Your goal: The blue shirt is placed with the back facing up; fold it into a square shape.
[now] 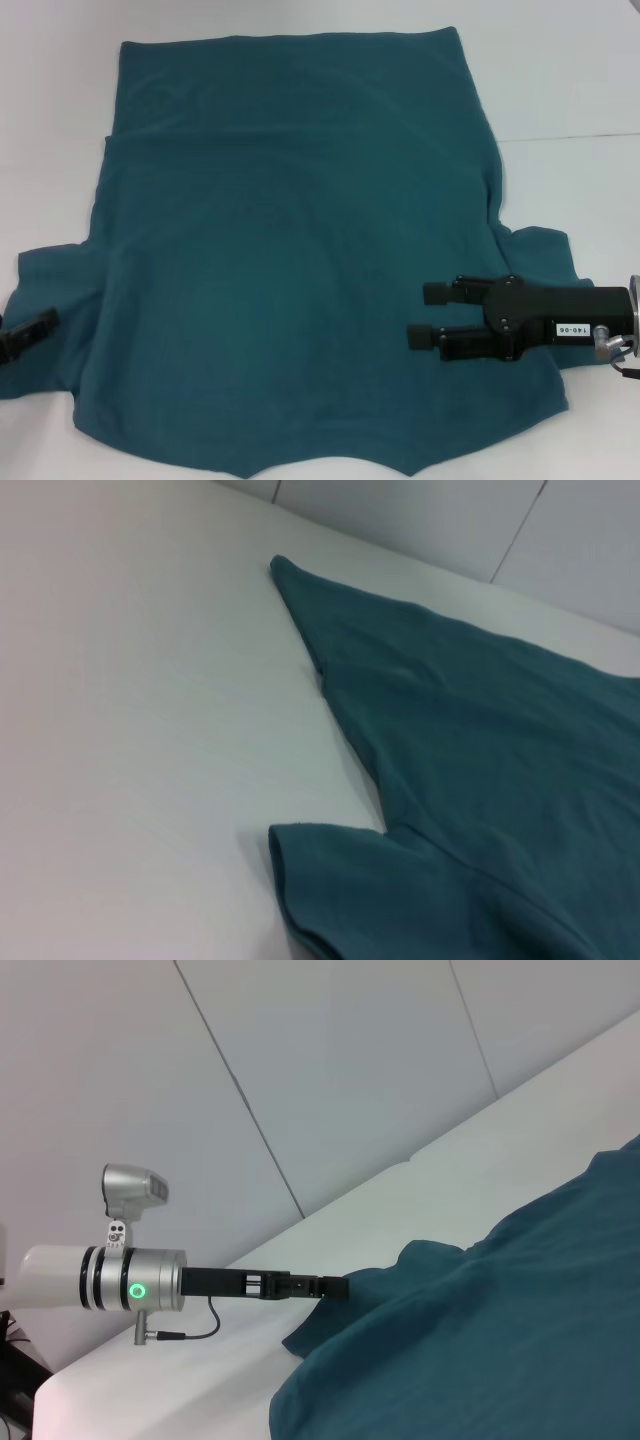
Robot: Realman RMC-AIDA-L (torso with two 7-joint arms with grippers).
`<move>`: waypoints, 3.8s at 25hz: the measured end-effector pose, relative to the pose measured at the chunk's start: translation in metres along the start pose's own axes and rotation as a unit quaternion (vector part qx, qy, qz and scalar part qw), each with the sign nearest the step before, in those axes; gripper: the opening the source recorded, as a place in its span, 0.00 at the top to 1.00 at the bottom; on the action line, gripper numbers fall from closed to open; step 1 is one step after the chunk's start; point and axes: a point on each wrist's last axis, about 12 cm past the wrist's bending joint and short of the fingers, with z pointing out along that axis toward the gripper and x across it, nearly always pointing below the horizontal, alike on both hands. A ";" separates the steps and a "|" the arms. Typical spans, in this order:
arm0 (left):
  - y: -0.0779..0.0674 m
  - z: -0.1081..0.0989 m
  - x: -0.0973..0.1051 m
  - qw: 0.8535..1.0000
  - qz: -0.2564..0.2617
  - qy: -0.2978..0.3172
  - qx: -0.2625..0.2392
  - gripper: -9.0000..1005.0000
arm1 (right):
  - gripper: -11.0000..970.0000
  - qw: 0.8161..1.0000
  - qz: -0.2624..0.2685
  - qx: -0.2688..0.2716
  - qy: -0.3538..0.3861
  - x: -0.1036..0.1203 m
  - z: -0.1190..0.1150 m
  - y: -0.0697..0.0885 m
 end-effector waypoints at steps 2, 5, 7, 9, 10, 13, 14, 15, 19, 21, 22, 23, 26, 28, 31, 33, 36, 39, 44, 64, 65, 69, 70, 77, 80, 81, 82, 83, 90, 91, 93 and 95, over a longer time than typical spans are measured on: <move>-0.001 0.002 0.000 1.000 0.003 0.003 0.000 0.24 | 0.06 1.000 0.000 0.000 0.000 0.000 0.000 0.000; -0.002 0.003 0.001 1.000 0.006 0.006 0.002 0.24 | 0.06 1.000 0.000 0.000 0.000 0.000 0.000 0.000; -0.003 0.003 0.000 1.000 0.007 0.007 0.003 0.24 | 0.06 1.000 0.000 0.000 0.000 -0.001 0.000 0.000; -0.004 0.004 0.000 1.000 0.009 0.008 0.005 0.25 | 0.06 1.000 -0.001 0.000 0.000 -0.001 0.001 0.000; -0.005 0.005 0.000 1.000 0.010 0.009 0.006 0.25 | 0.06 1.000 0.000 0.000 0.000 -0.001 0.001 0.000; -0.006 0.006 0.000 1.000 0.013 0.010 0.009 0.25 | 0.06 1.000 0.000 0.000 0.000 -0.001 0.000 -0.001; -0.006 0.006 0.000 1.000 0.013 0.010 0.009 0.26 | 0.06 1.000 0.000 0.000 0.000 -0.002 0.000 -0.001; -0.006 0.006 -0.001 1.000 0.013 0.009 0.009 0.26 | 0.06 1.000 0.000 0.001 -0.001 -0.002 0.000 -0.001; -0.006 0.006 -0.002 1.000 0.013 0.007 0.008 0.26 | 0.06 1.000 0.000 0.001 -0.001 -0.001 0.000 -0.001; -0.007 0.007 -0.002 1.000 0.013 0.008 0.009 0.27 | 0.06 1.000 0.000 0.001 -0.001 -0.001 0.000 0.000; -0.007 0.007 -0.003 1.000 0.013 0.007 0.009 0.27 | 0.06 1.000 -0.001 0.001 -0.001 -0.001 0.000 0.000; -0.007 0.007 -0.003 1.000 0.013 0.007 0.009 0.32 | 0.06 1.000 -0.001 0.001 -0.001 -0.001 0.000 0.000; -0.007 0.007 -0.004 1.000 0.014 0.007 0.009 0.46 | 0.06 1.000 -0.001 0.001 -0.001 -0.001 0.000 0.000; -0.007 0.007 -0.004 1.000 0.014 0.005 0.009 0.55 | 0.06 1.000 0.000 0.001 -0.001 -0.001 0.000 0.000; -0.007 0.007 -0.004 1.000 0.013 0.004 0.008 0.70 | 0.06 1.000 0.000 0.001 -0.002 0.000 0.000 0.000; -0.006 0.007 -0.005 1.000 0.012 0.003 0.008 0.76 | 0.06 1.000 0.000 0.001 -0.003 0.000 0.000 0.000; -0.005 0.006 -0.006 1.000 0.011 0.000 0.005 0.82 | 0.06 1.000 0.001 0.002 -0.006 0.000 0.000 0.000; -0.003 0.005 -0.009 1.000 0.014 -0.003 -0.002 0.87 | 0.06 1.000 0.003 0.002 -0.010 0.001 0.000 0.000; -0.002 0.007 -0.015 1.000 0.020 -0.008 -0.005 0.95 | 0.06 1.000 0.006 0.002 -0.016 0.001 0.000 0.000; 0.011 0.014 -0.045 0.996 0.054 -0.027 -0.069 0.96 | 0.06 1.000 0.014 0.004 -0.025 0.001 0.002 0.000; 0.011 0.013 -0.046 0.996 0.055 -0.028 -0.070 0.96 | 0.06 1.000 0.015 0.004 -0.025 0.001 0.002 0.000; 0.012 0.012 -0.050 0.995 0.059 -0.033 -0.072 0.95 | 0.06 1.000 0.015 0.004 -0.025 0.001 0.002 0.000; 0.011 0.012 -0.051 0.995 0.060 -0.034 -0.072 0.95 | 0.06 1.000 0.015 0.004 -0.025 0.001 0.002 0.000; 0.000 0.014 -0.053 0.998 0.056 -0.034 -0.026 0.93 | 0.06 1.000 0.016 0.003 -0.025 0.001 0.003 0.000; -0.009 0.014 -0.051 0.998 0.046 -0.031 0.011 0.93 | 0.06 1.000 0.016 0.002 -0.025 0.002 0.003 0.001; -0.012 0.014 -0.051 0.998 0.043 -0.030 0.024 0.93 | 0.06 1.000 0.016 0.001 -0.025 0.003 0.004 0.001; -0.015 0.014 -0.050 0.998 0.038 -0.028 0.039 0.92 | 0.06 1.000 0.017 0.000 -0.025 0.003 0.004 0.001; -0.018 0.014 -0.050 0.998 0.034 -0.027 0.052 0.92 | 0.06 1.000 0.017 0.000 -0.025 0.004 0.004 0.001; -0.039 0.016 -0.050 0.991 0.005 -0.021 0.131 0.91 | 0.06 1.000 0.016 -0.001 -0.024 0.005 0.005 0.001; -0.042 0.016 -0.050 0.990 0.001 -0.023 0.141 0.91 | 0.06 1.000 0.016 -0.001 -0.024 0.005 0.005 0.001; -0.048 0.017 -0.049 0.987 -0.007 -0.028 0.156 0.90 | 0.06 1.000 0.015 -0.001 -0.023 0.005 0.005 0.002; -0.052 0.020 -0.047 0.985 -0.015 -0.032 0.166 0.90 | 0.06 1.000 0.015 -0.002 -0.023 0.005 0.005 0.002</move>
